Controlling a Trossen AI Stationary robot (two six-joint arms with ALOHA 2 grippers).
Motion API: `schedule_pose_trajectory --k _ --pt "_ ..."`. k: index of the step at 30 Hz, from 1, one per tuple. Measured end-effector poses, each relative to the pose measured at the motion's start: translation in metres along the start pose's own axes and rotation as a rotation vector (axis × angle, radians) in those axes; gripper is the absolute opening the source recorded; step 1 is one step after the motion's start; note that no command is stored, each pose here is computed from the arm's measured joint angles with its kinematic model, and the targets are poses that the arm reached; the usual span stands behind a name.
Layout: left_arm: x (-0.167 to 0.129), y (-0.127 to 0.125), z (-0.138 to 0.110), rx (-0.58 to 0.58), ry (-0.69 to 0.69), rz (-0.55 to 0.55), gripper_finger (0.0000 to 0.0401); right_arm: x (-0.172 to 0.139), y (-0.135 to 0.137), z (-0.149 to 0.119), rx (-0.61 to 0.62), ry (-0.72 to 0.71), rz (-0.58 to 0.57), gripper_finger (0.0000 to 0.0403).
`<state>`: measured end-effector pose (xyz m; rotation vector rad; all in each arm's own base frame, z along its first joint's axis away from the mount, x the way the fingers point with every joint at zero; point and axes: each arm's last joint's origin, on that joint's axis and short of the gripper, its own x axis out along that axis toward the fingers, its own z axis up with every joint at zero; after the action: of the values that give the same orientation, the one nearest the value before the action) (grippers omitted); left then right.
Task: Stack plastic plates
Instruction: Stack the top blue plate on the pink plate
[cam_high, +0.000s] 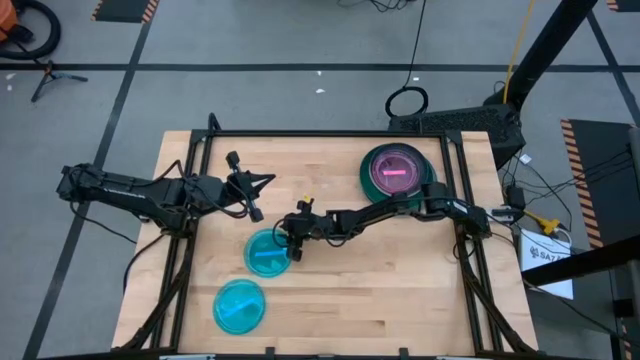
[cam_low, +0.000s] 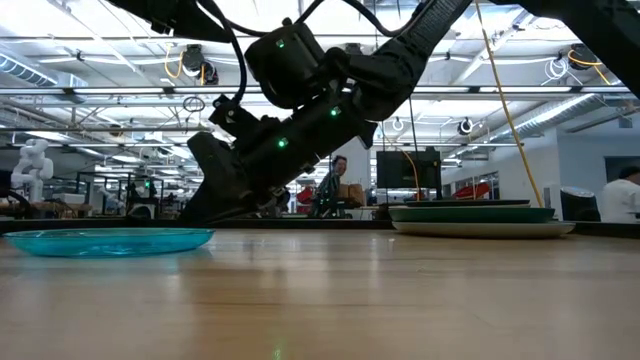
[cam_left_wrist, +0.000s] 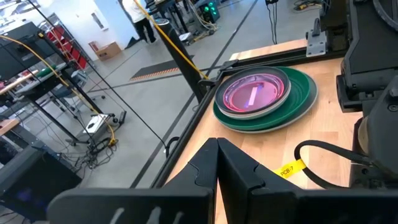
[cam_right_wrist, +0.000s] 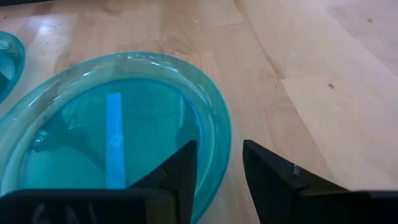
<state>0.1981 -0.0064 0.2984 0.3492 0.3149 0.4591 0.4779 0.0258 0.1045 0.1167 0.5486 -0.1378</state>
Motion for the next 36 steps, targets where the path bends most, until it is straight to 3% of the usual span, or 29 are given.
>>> schedule_pose_trajectory --k 25,36 --pt "0.000 0.000 0.000 -0.002 0.000 0.000 0.0012 0.000 0.000 -0.001 -0.016 0.008 -0.004 0.0122" --pt "0.000 0.000 0.000 -0.002 0.000 0.000 0.0012 0.009 -0.001 -0.013 -0.018 0.013 -0.006 0.0122"
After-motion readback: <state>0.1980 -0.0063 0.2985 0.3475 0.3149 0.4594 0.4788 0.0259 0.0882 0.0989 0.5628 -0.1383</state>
